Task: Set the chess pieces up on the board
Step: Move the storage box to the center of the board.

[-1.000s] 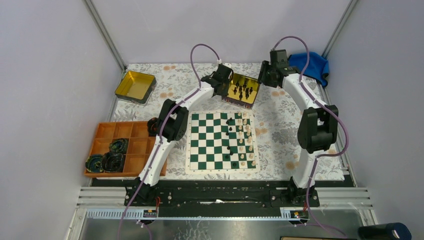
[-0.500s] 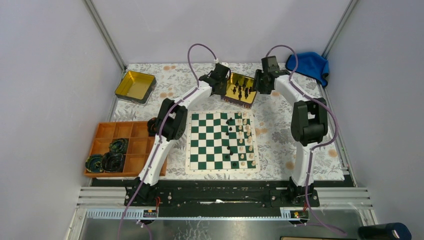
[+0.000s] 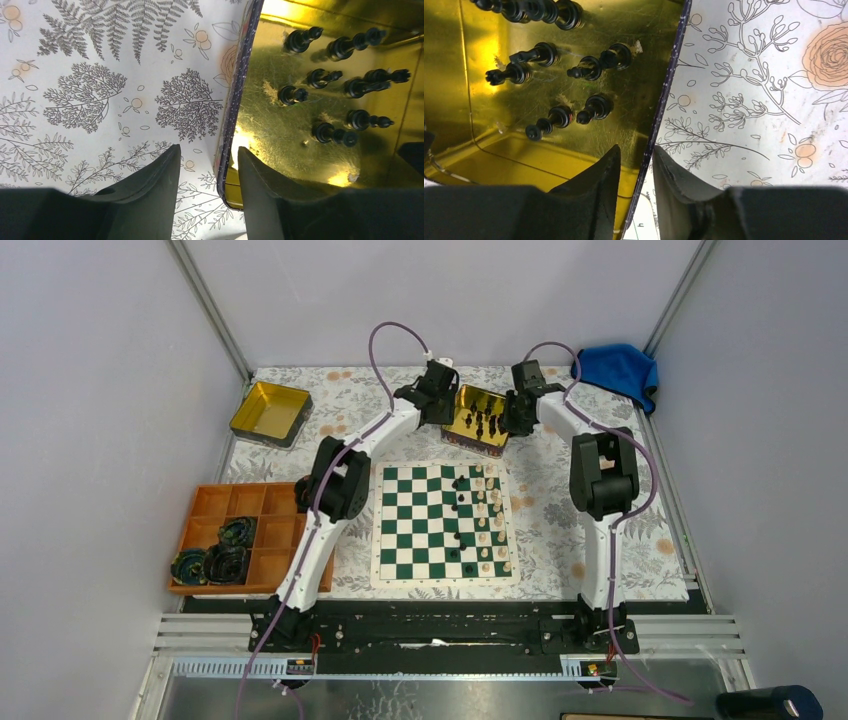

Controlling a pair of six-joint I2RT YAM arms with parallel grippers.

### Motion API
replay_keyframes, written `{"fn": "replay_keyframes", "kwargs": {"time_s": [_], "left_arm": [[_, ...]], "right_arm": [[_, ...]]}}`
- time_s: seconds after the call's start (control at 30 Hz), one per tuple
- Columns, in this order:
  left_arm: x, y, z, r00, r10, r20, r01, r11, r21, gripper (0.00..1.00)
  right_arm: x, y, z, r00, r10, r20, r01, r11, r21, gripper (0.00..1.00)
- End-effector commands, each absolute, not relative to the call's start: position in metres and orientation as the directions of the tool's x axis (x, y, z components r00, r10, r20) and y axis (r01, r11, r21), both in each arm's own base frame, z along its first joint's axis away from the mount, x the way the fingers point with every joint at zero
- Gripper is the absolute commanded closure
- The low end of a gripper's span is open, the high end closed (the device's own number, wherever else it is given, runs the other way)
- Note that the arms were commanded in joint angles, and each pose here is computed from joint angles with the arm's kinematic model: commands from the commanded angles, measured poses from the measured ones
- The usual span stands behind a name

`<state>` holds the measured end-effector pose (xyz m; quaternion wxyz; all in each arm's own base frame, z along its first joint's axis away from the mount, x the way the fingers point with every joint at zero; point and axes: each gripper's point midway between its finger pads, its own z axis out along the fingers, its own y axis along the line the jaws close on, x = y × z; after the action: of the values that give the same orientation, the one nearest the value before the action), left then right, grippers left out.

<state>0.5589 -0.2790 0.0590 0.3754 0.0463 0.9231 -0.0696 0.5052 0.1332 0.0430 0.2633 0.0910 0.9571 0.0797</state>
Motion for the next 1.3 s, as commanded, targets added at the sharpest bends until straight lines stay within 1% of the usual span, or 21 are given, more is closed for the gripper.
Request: {"fn": "replay_keyframes", "kwargs": {"time_s": [0.0, 0.23, 0.33, 0.47, 0.67, 0.8, 1.03, 1.27], "left_arm": [[0.576, -0.280, 0.131, -0.610, -0.041, -0.791, 0.127, 0.981, -0.149, 0.47], [0.578, -0.258, 0.157, -0.575, -0.072, -0.815, 0.078, 0.987, -0.142, 0.47], [0.577, -0.245, 0.168, -0.557, -0.084, -0.826, 0.043, 0.991, -0.130, 0.44], [0.574, -0.230, 0.174, -0.549, -0.088, -0.831, 0.016, 0.993, -0.115, 0.40], [0.567, -0.212, 0.175, -0.552, -0.087, -0.829, -0.019, 0.996, -0.092, 0.40], [0.562, -0.198, 0.179, -0.547, -0.096, -0.832, -0.053, 0.995, -0.080, 0.40], [0.547, -0.185, 0.178, -0.553, -0.098, -0.827, -0.079, 0.995, -0.066, 0.40], [0.534, -0.180, 0.179, -0.554, -0.111, -0.825, -0.086, 0.993, -0.075, 0.40]], "right_arm": [[0.519, 0.137, 0.049, -0.830, 0.228, -0.509, 0.143, 0.969, 0.201, 0.67], [0.530, 0.134, 0.052, -0.820, 0.220, -0.528, 0.146, 0.973, 0.178, 0.81], [0.537, 0.130, 0.061, -0.804, 0.210, -0.556, 0.147, 0.977, 0.157, 0.88], [0.546, 0.121, 0.075, -0.785, 0.216, -0.581, 0.157, 0.976, 0.150, 0.92], [0.557, 0.102, 0.094, -0.753, 0.246, -0.611, 0.192, 0.969, 0.153, 0.95], [0.553, 0.077, 0.106, -0.737, 0.256, -0.625, 0.236, 0.965, 0.116, 0.95], [0.520, 0.019, 0.115, -0.726, 0.287, -0.625, 0.320, 0.945, 0.062, 0.95], [0.479, -0.013, 0.111, -0.750, 0.270, -0.604, 0.358, 0.933, -0.026, 0.95]]}}
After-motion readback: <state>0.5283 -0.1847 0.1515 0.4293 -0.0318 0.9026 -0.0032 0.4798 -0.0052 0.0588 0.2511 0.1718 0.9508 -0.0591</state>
